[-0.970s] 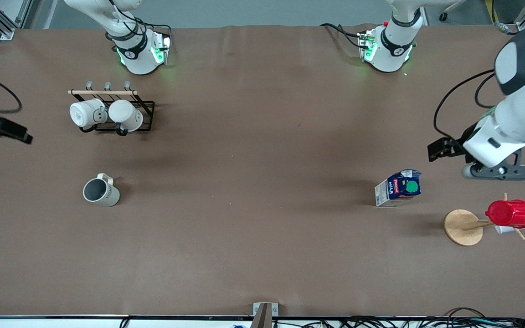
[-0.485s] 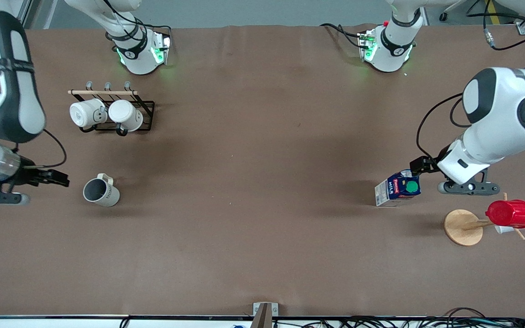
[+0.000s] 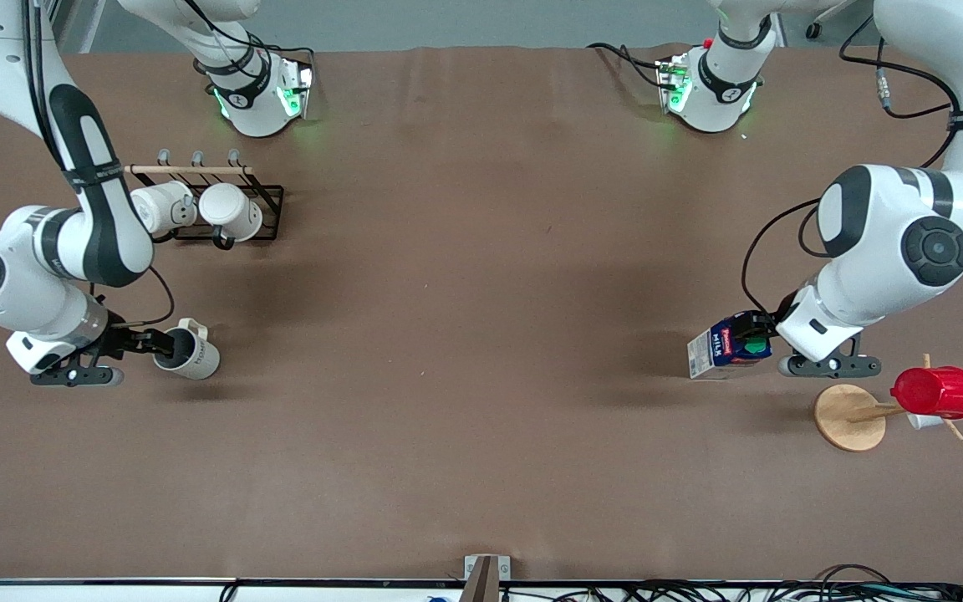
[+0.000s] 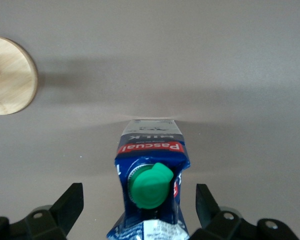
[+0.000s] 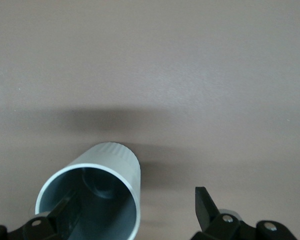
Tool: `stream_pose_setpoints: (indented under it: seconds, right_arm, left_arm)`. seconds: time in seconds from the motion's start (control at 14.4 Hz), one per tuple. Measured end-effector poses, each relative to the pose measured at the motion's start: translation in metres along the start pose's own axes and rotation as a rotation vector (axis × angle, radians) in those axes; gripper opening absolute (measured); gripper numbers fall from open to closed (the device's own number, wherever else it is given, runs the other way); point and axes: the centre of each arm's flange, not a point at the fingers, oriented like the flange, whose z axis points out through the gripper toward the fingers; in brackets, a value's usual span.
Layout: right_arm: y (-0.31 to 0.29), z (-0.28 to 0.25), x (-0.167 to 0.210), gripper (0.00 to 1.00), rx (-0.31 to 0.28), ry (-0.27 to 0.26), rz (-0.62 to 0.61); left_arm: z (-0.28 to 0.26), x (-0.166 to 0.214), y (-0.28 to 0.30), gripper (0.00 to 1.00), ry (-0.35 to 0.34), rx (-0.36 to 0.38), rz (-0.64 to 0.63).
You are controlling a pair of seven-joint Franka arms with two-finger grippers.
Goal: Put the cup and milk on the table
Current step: 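Grasp the grey mug with the right gripper while the left gripper grasps the milk, then carry the mug and milk carton toward the table centre with both grippers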
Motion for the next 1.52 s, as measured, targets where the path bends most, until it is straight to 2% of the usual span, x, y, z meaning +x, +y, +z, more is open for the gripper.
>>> stream_pose_setpoints:
  seconds: [0.07,0.21,0.28,0.35,0.42,0.49,0.62,0.69,0.76,0.9,0.97,1.11,1.25,1.39,1.52]
  right_arm:
    - [-0.002,0.004,-0.001,1.00,-0.002,0.006,-0.004]
    - [-0.003,0.011,-0.001,0.97,-0.004,0.012,-0.007]
    - [-0.003,0.013,-0.002,0.96,-0.005,0.015,-0.008]
    - [-0.003,0.015,-0.002,0.91,-0.006,0.017,-0.008]
    - [-0.003,0.018,-0.003,0.81,-0.007,0.021,-0.008]
    - [-0.003,0.020,-0.003,0.71,-0.009,0.026,-0.008]
    - [-0.003,0.022,-0.003,0.47,-0.010,0.031,-0.008]
    - [-0.003,0.023,-0.003,0.37,-0.010,0.030,-0.006]
    - [-0.003,0.023,-0.003,0.28,-0.010,0.030,-0.003]
    - [-0.003,0.022,-0.003,0.09,-0.010,0.032,-0.001]
    - [-0.003,0.020,-0.001,0.04,-0.009,0.032,0.006]
    - [-0.008,0.013,0.003,0.04,0.002,-0.018,0.042]
    - [-0.052,-0.025,0.024,0.04,0.028,-0.083,0.083]
    - [-0.139,-0.080,0.045,0.04,0.048,-0.072,0.089]
    - [-0.224,-0.108,0.043,0.04,0.061,-0.040,0.053]
  left_arm:
    - [0.004,-0.001,0.001,0.98,0.001,-0.001,0.001]
    - [0.012,-0.004,0.001,0.85,-0.004,0.000,0.001]
    - [0.014,-0.005,0.001,0.85,-0.007,0.000,0.002]
    - [0.016,-0.006,0.001,0.80,-0.010,0.000,0.002]
    - [0.017,-0.007,0.001,0.66,-0.013,0.000,0.003]
    - [0.018,-0.008,0.002,0.58,-0.014,0.000,0.004]
    - [0.017,-0.008,0.005,0.55,-0.014,-0.002,0.009]
    - [0.017,-0.008,0.006,0.42,-0.012,-0.002,0.011]
    - [0.016,-0.008,0.007,0.35,-0.010,-0.003,0.012]
    - [0.010,-0.007,0.009,0.35,0.001,-0.004,0.016]
    - [0.005,-0.006,0.012,0.35,0.012,-0.006,0.020]
    - [-0.011,-0.003,0.017,0.35,0.041,-0.010,0.028]
    - [-0.027,-0.001,0.019,0.35,0.059,-0.010,0.029]
    - [-0.041,0.002,0.019,0.35,0.055,-0.009,0.030]
    - [-0.055,0.005,0.020,0.35,0.048,-0.007,0.030]
